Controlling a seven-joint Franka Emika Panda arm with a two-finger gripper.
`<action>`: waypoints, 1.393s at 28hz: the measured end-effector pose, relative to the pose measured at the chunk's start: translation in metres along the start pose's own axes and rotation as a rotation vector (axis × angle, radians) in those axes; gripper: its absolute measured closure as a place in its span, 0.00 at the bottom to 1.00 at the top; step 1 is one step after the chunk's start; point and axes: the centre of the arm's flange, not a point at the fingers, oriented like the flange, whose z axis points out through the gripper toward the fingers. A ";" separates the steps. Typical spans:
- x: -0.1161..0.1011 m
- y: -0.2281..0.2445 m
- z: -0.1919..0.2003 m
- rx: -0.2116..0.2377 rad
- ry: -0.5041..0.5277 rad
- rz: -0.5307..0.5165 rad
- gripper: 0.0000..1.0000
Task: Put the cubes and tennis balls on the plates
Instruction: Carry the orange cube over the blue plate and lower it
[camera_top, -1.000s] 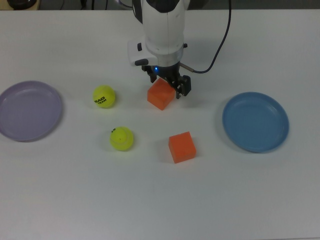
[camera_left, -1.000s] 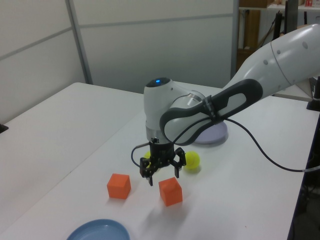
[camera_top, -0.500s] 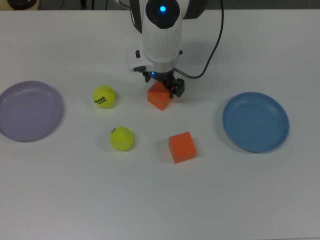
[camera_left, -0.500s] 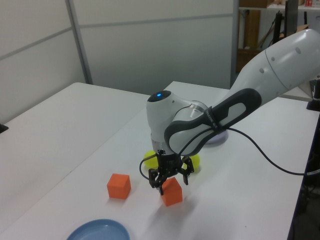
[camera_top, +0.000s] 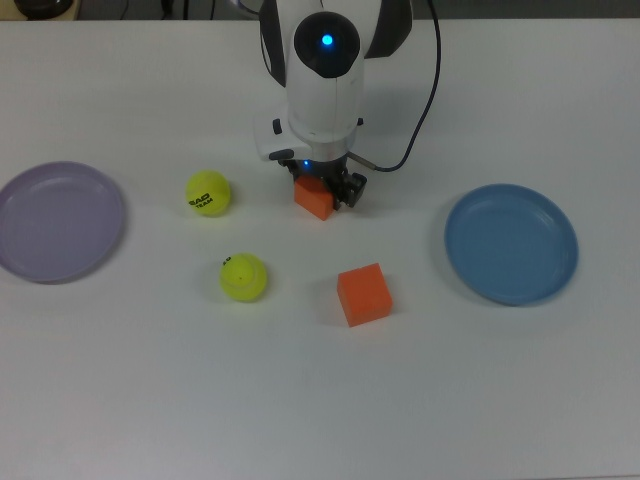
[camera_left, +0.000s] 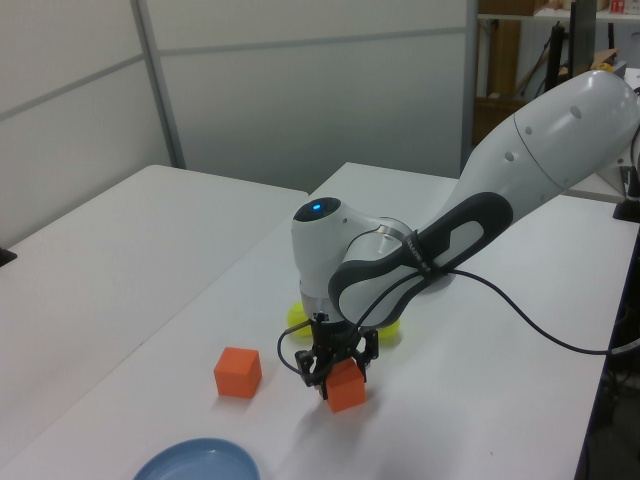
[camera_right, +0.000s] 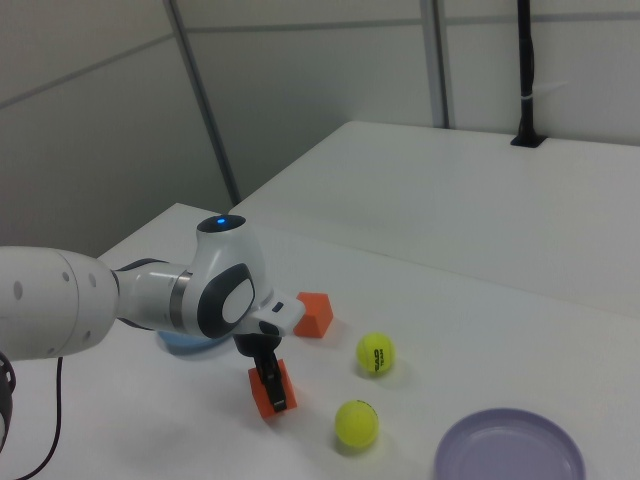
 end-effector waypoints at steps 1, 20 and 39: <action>0.001 -0.001 -0.002 0.006 0.006 -0.001 0.30; -0.056 -0.109 -0.151 0.223 0.186 -0.202 0.37; -0.111 -0.206 -0.073 0.268 0.151 -0.388 0.37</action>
